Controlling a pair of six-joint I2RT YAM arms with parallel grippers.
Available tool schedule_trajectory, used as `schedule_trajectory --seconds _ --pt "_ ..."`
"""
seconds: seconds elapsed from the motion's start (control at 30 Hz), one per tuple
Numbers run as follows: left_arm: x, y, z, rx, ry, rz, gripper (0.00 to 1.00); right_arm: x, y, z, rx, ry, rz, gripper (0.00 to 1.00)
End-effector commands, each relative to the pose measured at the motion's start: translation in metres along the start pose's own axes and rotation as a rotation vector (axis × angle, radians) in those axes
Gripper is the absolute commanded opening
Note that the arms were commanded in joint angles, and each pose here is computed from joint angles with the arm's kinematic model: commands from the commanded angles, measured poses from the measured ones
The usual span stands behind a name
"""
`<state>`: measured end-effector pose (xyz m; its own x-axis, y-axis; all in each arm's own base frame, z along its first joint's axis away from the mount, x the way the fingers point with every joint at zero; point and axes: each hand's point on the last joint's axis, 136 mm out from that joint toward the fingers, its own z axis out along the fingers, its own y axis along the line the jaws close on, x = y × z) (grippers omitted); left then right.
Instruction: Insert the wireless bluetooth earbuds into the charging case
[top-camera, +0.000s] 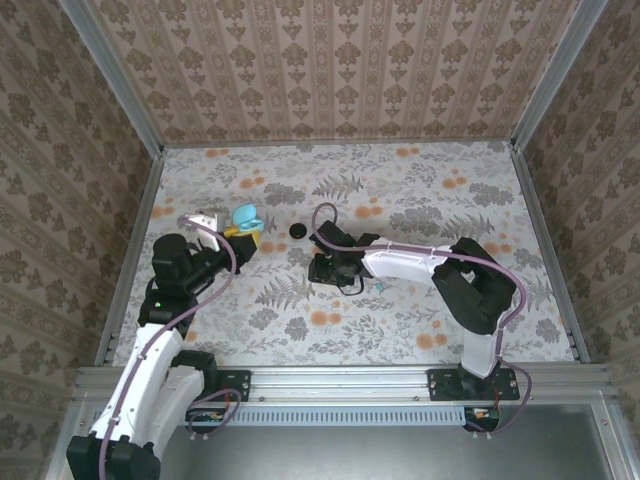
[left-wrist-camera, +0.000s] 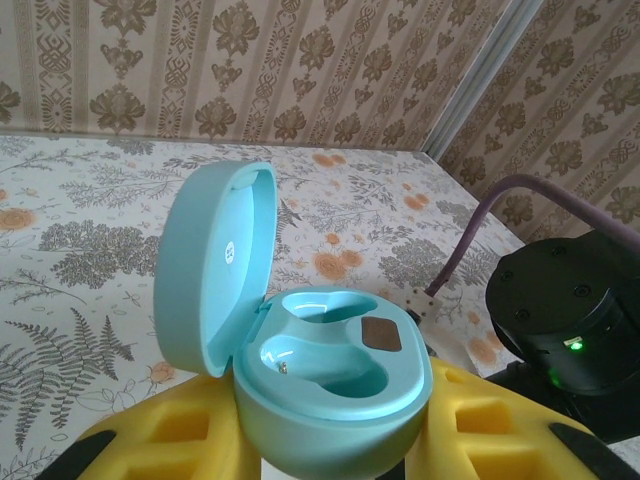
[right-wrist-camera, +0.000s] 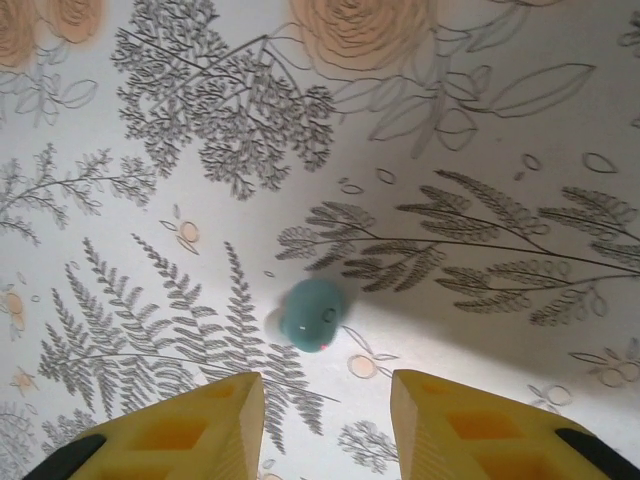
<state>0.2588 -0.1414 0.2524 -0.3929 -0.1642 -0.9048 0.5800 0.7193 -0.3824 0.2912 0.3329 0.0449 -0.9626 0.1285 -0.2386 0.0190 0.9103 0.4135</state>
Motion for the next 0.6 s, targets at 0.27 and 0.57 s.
schedule_trajectory --seconds 0.27,0.57 --pt "-0.011 -0.01 -0.001 0.039 -0.032 0.047 0.2 -0.005 0.006 0.019 0.016 0.001 0.023 0.38" --pt "-0.01 -0.011 -0.001 0.043 -0.029 0.047 0.2 -0.004 -0.001 0.031 0.053 0.012 0.019 0.35"
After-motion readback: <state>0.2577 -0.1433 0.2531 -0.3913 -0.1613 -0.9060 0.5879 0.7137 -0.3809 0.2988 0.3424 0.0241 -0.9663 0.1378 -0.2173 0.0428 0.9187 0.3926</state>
